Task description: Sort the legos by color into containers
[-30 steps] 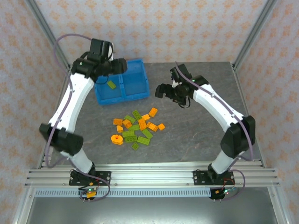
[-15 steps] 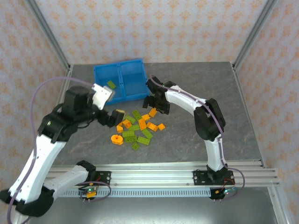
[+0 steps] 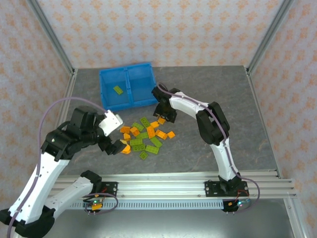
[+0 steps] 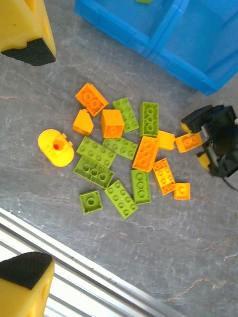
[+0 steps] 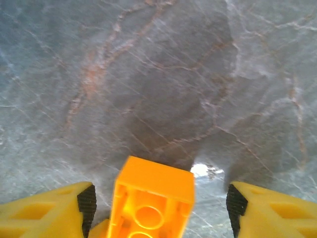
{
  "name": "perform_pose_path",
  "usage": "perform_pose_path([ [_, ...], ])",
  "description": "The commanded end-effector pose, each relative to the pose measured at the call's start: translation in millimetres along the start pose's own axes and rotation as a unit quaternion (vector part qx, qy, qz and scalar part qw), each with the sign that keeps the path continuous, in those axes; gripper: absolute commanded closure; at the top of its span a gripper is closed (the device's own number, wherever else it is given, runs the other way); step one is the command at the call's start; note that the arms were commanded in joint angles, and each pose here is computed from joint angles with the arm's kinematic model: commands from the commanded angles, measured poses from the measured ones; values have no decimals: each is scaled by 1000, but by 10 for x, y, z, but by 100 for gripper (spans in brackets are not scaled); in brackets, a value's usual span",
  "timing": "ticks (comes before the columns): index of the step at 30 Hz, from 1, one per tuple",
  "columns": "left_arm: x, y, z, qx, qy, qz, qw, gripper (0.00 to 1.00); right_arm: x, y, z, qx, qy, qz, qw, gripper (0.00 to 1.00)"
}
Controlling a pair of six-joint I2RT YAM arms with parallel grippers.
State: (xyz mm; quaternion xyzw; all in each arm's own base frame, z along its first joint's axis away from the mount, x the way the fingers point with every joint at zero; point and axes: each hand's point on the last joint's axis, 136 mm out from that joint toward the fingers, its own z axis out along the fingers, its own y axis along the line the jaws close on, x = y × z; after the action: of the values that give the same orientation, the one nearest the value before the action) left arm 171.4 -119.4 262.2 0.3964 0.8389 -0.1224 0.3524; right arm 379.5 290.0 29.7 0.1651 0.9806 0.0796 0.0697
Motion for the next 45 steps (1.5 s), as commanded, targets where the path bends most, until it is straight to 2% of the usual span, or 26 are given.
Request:
perform_pose_path([
  [1,-47,-41,-101,-13,-53,12,998,0,22,-87,116,32,-7,30,999,49],
  [2,-57,-41,-112,-16,-63,6,998,0,24,-104,97,36,-8,35,999,54],
  [6,-71,-90,-143,-10,-88,-15,996,0,-23,-28,-124,29,-31,32,999,66],
  [9,-70,-91,-174,-17,-107,-23,994,0,-127,128,-468,7,-68,18,997,68],
  [12,-70,-33,-220,-41,-118,-26,992,0,-225,404,-936,-32,-131,-22,991,68],
  [14,-54,40,-260,-67,-120,-28,990,0,-243,678,-1251,-71,-177,-62,980,69],
  [18,-2,173,-325,-114,-117,-28,986,0,-329,1186,-1599,-129,-247,-119,953,68],
  [23,48,343,-370,-163,-107,-51,979,0,-775,1541,-1513,-96,-333,-135,928,68],
  [27,65,463,-322,-188,-108,-88,972,0,-1085,1699,-1275,-87,-363,-129,919,68],
  [32,25,598,-339,-209,-116,-171,956,0,-1343,1728,-887,-124,-346,-99,925,68],
  [35,82,648,-310,-217,-103,-223,945,0,-1334,1869,-717,-174,-308,-114,928,67],
  [37,137,672,-237,-219,-95,-251,938,0,-1290,1932,-647,-191,-290,-121,930,62],
  [41,154,733,-96,-219,-86,-306,923,0,-1292,1957,-780,-200,-292,-118,928,42],
  [43,149,775,-32,-222,-74,-334,913,0,-1316,1959,-915,-204,-301,-117,924,38],
  [45,133,817,40,-223,-59,-360,904,0,-1335,1978,-1107,-214,-311,-115,919,37],
])
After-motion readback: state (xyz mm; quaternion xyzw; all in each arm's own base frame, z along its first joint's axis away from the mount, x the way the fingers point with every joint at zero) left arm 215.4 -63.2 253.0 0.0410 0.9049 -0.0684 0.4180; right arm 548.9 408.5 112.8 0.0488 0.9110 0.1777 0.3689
